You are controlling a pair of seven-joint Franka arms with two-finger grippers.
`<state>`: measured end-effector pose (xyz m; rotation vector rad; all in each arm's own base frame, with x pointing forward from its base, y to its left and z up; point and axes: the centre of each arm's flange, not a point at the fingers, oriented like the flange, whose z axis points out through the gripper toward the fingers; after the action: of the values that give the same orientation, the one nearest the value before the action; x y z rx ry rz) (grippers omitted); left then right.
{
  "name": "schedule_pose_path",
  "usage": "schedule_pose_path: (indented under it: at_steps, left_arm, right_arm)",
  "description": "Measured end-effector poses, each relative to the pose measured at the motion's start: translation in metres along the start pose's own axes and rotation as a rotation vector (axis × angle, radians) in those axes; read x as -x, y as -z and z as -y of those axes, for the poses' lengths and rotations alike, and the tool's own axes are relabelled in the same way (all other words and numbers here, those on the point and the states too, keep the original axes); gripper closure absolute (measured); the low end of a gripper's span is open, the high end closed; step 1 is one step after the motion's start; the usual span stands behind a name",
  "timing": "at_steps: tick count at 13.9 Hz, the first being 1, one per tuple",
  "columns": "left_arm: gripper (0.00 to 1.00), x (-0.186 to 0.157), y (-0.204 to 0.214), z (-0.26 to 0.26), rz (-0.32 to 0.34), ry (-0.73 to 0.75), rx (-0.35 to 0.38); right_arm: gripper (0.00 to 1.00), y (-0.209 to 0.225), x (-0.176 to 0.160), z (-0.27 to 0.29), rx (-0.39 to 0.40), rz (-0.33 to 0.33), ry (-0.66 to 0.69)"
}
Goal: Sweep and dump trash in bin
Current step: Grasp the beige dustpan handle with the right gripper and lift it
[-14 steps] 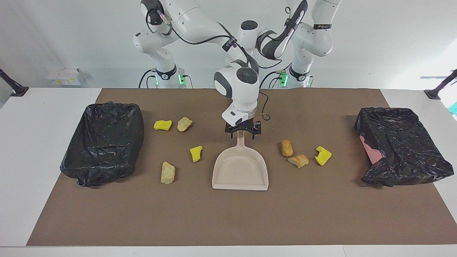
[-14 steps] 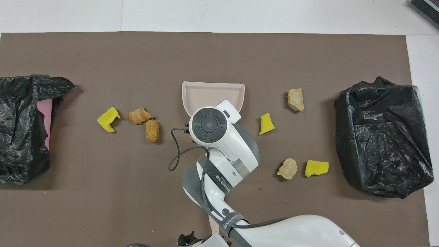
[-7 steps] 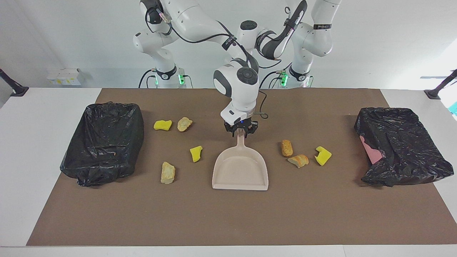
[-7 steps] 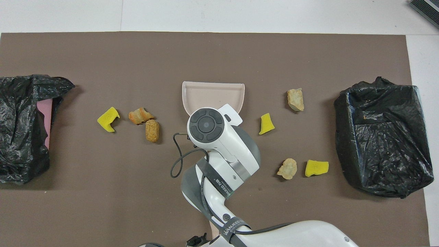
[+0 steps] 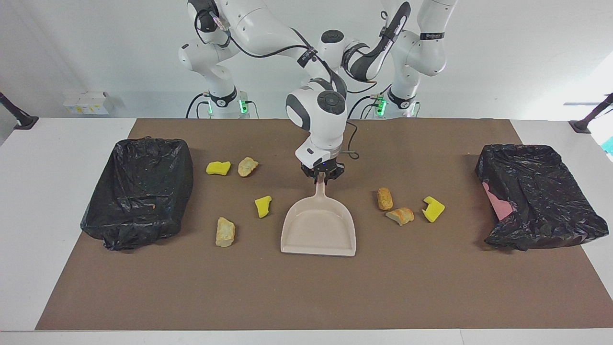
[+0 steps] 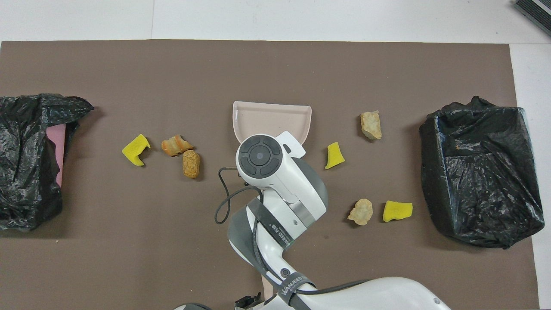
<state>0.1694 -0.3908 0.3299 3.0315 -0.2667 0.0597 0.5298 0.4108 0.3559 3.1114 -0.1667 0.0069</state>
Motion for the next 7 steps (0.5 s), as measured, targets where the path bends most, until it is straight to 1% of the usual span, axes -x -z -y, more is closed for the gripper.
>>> schedule_pose_path:
  at_steps: [1,2,3,5,7]
  left_arm:
    - [0.72,0.0,-0.001,0.0,0.002,-0.001,-0.002]
    - [0.74,0.0,-0.002,0.0,0.003,-0.001,-0.003]
    - [0.74,0.0,-0.001,0.0,0.004,0.0,-0.004]
    - [0.74,-0.004,0.001,0.002,0.014,0.01,-0.016]
    - [0.74,-0.016,0.01,0.008,0.025,0.043,-0.032]
  right_arm:
    - [0.68,0.002,0.0,-0.001,-0.002,-0.002,0.0]
    - [0.68,0.005,-0.001,-0.002,-0.005,-0.006,0.006]
    - [0.68,0.012,-0.004,-0.005,-0.012,-0.014,0.036]
    - [0.68,0.035,-0.02,-0.026,-0.028,-0.039,0.171]
    - [0.68,0.055,-0.037,-0.058,-0.022,-0.036,0.289]
